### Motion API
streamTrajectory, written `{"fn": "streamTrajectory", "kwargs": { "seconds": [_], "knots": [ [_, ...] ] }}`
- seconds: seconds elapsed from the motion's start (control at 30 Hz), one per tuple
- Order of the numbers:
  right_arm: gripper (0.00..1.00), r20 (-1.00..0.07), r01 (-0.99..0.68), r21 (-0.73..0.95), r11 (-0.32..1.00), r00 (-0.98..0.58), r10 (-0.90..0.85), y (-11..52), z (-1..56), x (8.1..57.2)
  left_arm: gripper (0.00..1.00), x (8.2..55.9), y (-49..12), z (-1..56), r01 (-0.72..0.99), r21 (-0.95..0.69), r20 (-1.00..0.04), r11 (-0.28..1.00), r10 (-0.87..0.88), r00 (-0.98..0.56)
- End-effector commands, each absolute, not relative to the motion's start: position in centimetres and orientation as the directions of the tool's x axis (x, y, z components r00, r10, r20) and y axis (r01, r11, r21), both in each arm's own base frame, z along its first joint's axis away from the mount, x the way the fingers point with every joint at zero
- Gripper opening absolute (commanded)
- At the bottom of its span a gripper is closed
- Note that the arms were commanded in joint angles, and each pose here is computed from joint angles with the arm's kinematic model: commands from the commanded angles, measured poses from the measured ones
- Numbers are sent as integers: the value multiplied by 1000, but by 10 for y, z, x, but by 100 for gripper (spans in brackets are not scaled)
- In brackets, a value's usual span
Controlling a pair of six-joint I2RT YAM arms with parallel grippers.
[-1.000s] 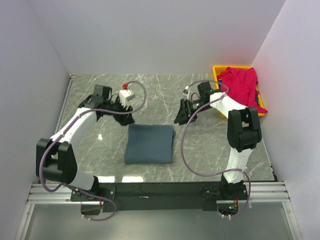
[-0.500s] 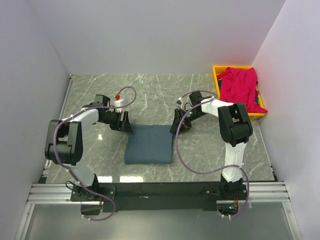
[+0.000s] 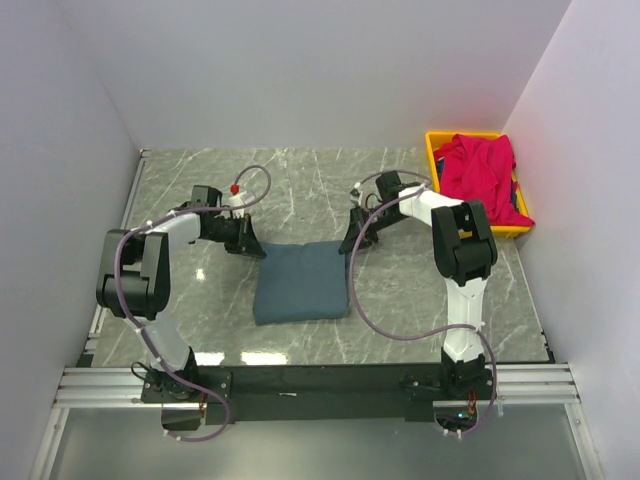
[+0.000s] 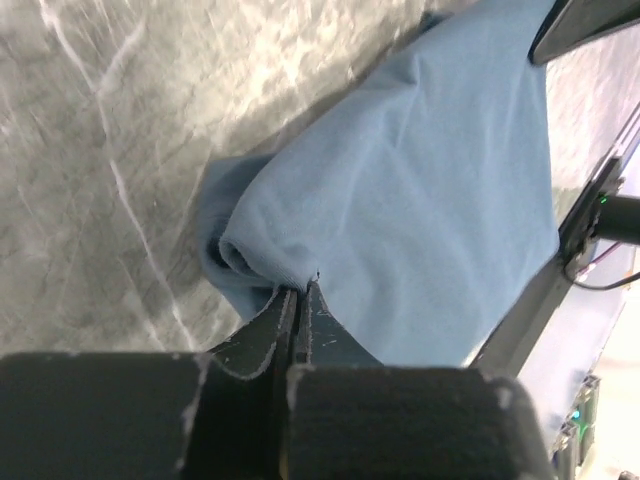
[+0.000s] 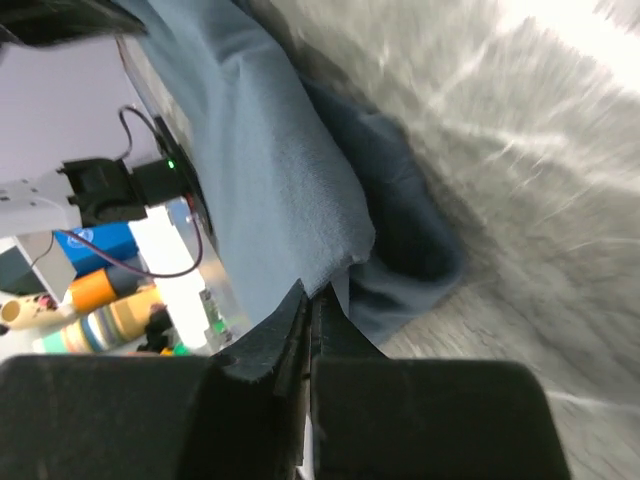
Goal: Fold and stack the t-shirts
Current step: Fold the tshirt
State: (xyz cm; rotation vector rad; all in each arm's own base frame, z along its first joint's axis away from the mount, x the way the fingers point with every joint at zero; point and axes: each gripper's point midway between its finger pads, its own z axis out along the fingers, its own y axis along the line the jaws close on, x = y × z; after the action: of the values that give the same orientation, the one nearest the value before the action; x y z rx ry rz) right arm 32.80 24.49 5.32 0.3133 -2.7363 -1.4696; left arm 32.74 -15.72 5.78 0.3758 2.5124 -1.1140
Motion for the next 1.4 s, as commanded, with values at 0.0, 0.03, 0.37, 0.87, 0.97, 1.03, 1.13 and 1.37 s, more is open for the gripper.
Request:
{"fn": "streamTrajectory", "kwargs": {
  "seconds": [0.0,0.03,0.37,0.87,0.97,1.03,1.13,1.37],
  "knots": [
    [0,-186,-242,831,502,-969,-160,238,88,355,1,343,-165,94,442,-656,-525,612,51,-850],
    [0,-221,-278,822,497,-960,-170,235,96,357,1,344,-165,96,448,-650,-534,614,50,-844],
    [0,-280,-320,651,688,-944,-175,205,55,374,1,377,-160,66,386,-629,-505,675,23,-863],
    [45,-389,-357,601,715,-912,-128,200,87,426,46,409,-153,80,408,-589,-561,698,10,-828],
    [51,-363,-358,656,664,-922,-138,199,108,391,58,372,-157,93,415,-637,-522,650,33,-852],
    [51,-320,-336,696,634,-936,-145,199,112,358,63,340,-158,92,389,-667,-485,636,25,-874],
    [51,-217,-274,775,569,-962,-168,207,110,313,62,302,-161,84,341,-715,-419,610,17,-908],
    [44,-120,-250,814,524,-955,-270,219,78,265,52,267,-170,64,303,-736,-343,606,52,-938]
  ]
}}
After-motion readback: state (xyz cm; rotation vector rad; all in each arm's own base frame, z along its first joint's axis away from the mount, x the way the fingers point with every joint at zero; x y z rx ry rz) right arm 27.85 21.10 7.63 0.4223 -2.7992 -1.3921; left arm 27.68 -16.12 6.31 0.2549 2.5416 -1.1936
